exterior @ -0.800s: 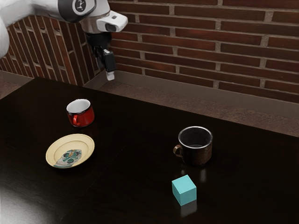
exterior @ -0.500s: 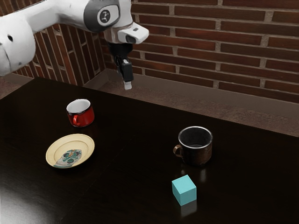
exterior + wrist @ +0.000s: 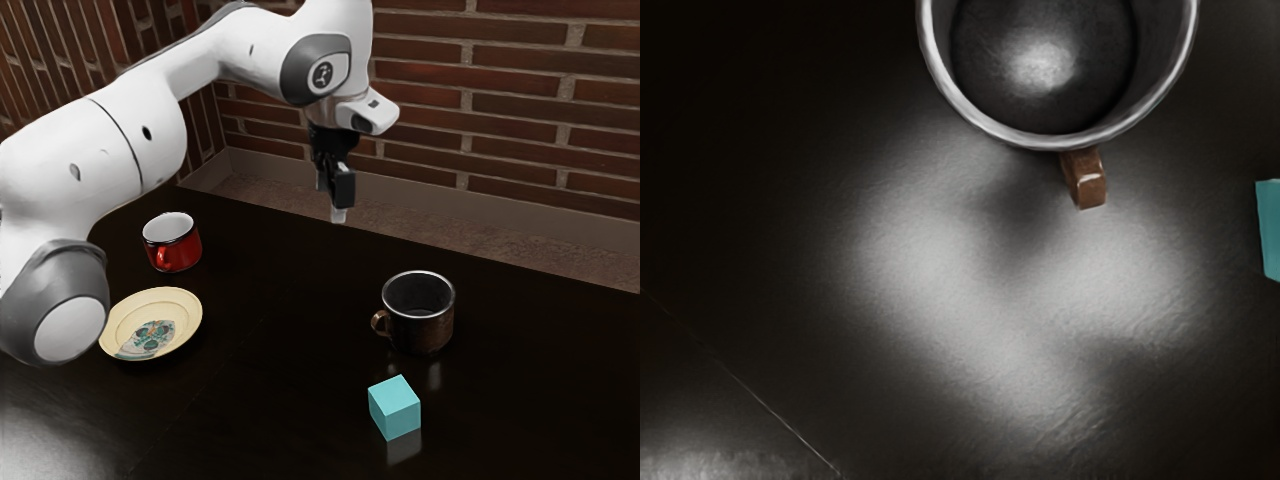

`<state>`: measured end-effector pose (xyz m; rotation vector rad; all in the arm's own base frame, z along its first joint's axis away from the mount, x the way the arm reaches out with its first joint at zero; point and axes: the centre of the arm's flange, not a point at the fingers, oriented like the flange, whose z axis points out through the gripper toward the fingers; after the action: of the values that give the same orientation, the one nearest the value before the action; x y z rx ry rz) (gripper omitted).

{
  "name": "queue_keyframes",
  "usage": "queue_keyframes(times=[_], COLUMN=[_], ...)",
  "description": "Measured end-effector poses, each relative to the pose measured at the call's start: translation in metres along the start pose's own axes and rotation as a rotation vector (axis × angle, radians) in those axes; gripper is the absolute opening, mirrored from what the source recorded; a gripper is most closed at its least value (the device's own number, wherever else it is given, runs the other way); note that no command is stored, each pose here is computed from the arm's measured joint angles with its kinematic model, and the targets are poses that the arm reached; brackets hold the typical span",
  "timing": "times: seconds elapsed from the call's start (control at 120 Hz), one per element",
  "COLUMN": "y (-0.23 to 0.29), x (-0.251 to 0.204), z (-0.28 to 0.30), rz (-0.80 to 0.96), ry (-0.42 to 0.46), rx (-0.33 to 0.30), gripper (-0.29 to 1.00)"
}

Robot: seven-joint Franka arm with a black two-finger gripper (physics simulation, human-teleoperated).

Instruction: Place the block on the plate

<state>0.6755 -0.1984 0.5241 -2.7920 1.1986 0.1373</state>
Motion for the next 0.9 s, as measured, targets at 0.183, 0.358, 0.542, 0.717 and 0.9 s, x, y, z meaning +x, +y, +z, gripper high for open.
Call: queue_keyframes(times=[0.183,0.358,0.542,0.717,0.9], y=[0.025,0.086,0.143,0.179,0.180], x=[0.021,0.057,0.088,0.108,0.115], z=[0.020,0.026,0.040,0.057,0.107], rz=[0.029,0.105,0.167,0.185,0.158], ry=[-0.009,0.005,0.022,0.020,-0.014], rx=[-0.048,-0.062,-0.089,-0.088,-0.104], gripper=[0.70,0.70,0.70,0.70,0.70])
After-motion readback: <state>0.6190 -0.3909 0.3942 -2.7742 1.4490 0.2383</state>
